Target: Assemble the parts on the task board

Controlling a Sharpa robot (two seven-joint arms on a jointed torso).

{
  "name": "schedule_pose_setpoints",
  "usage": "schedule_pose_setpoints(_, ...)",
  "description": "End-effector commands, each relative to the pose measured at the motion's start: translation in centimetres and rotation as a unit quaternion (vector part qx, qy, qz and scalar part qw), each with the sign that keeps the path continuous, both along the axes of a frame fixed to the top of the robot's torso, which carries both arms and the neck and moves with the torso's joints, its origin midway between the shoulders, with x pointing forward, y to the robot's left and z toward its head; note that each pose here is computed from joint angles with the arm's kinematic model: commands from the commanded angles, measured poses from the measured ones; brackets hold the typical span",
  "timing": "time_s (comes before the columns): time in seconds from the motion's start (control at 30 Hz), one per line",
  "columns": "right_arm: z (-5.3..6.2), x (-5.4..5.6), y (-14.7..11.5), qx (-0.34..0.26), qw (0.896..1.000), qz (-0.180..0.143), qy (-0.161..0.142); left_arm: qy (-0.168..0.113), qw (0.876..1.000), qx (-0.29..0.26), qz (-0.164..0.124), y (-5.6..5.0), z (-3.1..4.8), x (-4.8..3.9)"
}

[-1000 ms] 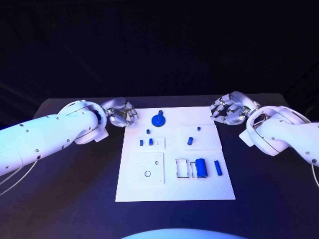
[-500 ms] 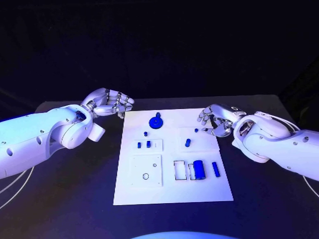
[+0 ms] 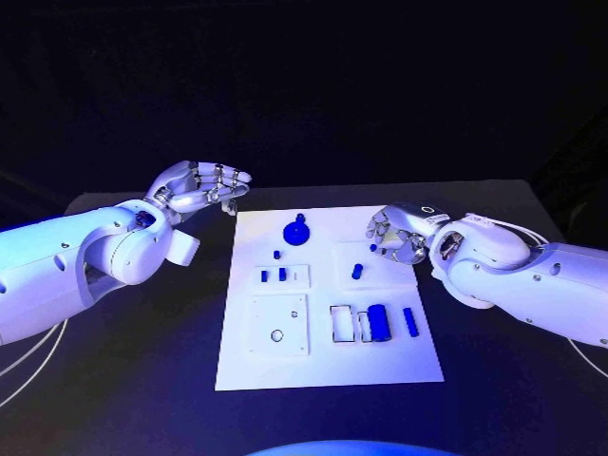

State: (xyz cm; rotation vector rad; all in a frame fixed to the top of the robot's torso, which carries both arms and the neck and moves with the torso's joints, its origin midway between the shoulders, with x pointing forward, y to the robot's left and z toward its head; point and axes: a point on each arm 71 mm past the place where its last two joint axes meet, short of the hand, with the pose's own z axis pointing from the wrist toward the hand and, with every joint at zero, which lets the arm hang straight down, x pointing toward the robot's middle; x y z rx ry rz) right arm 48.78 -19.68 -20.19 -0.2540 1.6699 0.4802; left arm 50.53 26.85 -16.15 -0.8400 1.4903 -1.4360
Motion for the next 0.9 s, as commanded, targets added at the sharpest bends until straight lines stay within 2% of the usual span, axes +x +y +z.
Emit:
schedule_pose_setpoints(0.03,-0.8,0.0,0.1,-0.044,0.999,-0.001,0.019,-0.008,1.0,-0.024,0.001,-0.1,0.34,-0.09)
schedule_pose_setpoints(0.5,-1.3,0.4,0.6,-0.056,0.998,-0.006,0.009,-0.012,1.0,-0.027,-0.002,-0.2,0.49,-0.3)
schedule_pose_setpoints(0.9,-1.7,0.1,1.5,-0.047,0.999,0.003,0.023,-0.008,1.0,-0.027,-0.006,-0.2,0.45,-0.33)
